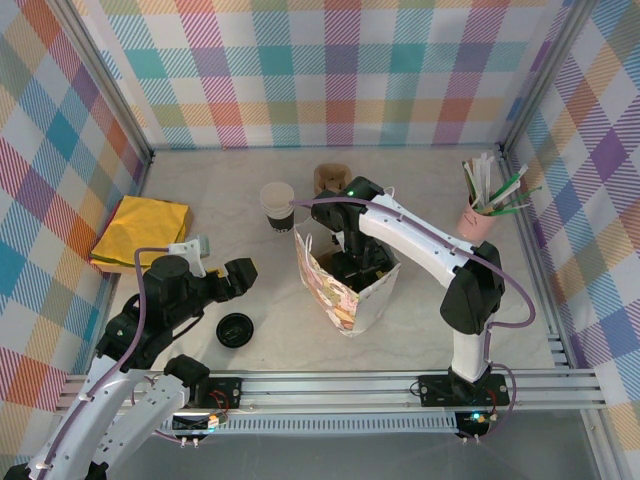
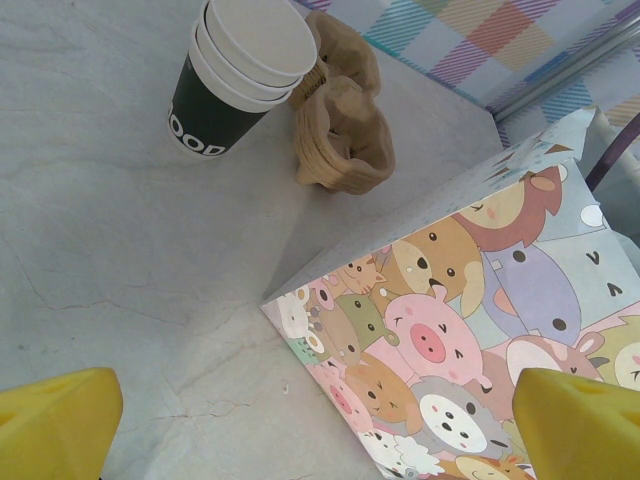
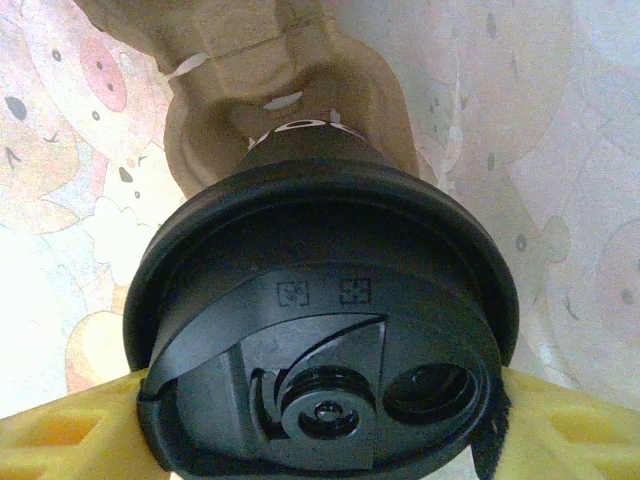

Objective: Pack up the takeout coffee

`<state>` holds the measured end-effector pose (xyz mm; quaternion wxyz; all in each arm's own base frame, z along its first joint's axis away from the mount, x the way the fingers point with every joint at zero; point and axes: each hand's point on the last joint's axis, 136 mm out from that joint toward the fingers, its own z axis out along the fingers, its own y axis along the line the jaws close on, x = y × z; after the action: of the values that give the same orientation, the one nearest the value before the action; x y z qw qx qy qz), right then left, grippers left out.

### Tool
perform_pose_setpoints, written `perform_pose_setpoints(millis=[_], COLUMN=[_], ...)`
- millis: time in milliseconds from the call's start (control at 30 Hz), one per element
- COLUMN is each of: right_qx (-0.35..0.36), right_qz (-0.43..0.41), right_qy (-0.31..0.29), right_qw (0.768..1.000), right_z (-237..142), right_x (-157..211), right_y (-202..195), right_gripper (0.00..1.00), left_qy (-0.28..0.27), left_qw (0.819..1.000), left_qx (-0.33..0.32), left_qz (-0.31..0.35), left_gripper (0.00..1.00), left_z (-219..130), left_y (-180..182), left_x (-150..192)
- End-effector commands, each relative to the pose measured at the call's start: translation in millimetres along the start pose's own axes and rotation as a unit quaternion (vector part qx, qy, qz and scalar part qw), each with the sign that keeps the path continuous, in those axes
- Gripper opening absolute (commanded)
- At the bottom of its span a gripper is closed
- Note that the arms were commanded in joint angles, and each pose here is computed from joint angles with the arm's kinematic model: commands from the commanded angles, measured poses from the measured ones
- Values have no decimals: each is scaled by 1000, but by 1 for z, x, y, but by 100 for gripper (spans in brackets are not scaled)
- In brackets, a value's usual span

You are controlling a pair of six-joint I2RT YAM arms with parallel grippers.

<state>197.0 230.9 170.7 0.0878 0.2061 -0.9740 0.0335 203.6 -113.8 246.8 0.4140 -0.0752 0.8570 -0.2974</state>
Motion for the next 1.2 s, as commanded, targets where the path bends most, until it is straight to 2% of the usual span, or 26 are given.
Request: perform_pose_setpoints(millis=[0,1167], right_qx=[10,5], right_qz=[3,0], right_qy=[41,39], right_qw=[999,999], right_z=[0,-1], right_x=[17,12], right_y=[-7,-3], right_gripper=[69,69], left_qy=[5,6], left_qw=[1000,1000], left_qx=[7,7], left_qz=[12,13], left_gripper=[100,100], left_z=[0,1], left_y=[-2,-2], left_x=[2,3])
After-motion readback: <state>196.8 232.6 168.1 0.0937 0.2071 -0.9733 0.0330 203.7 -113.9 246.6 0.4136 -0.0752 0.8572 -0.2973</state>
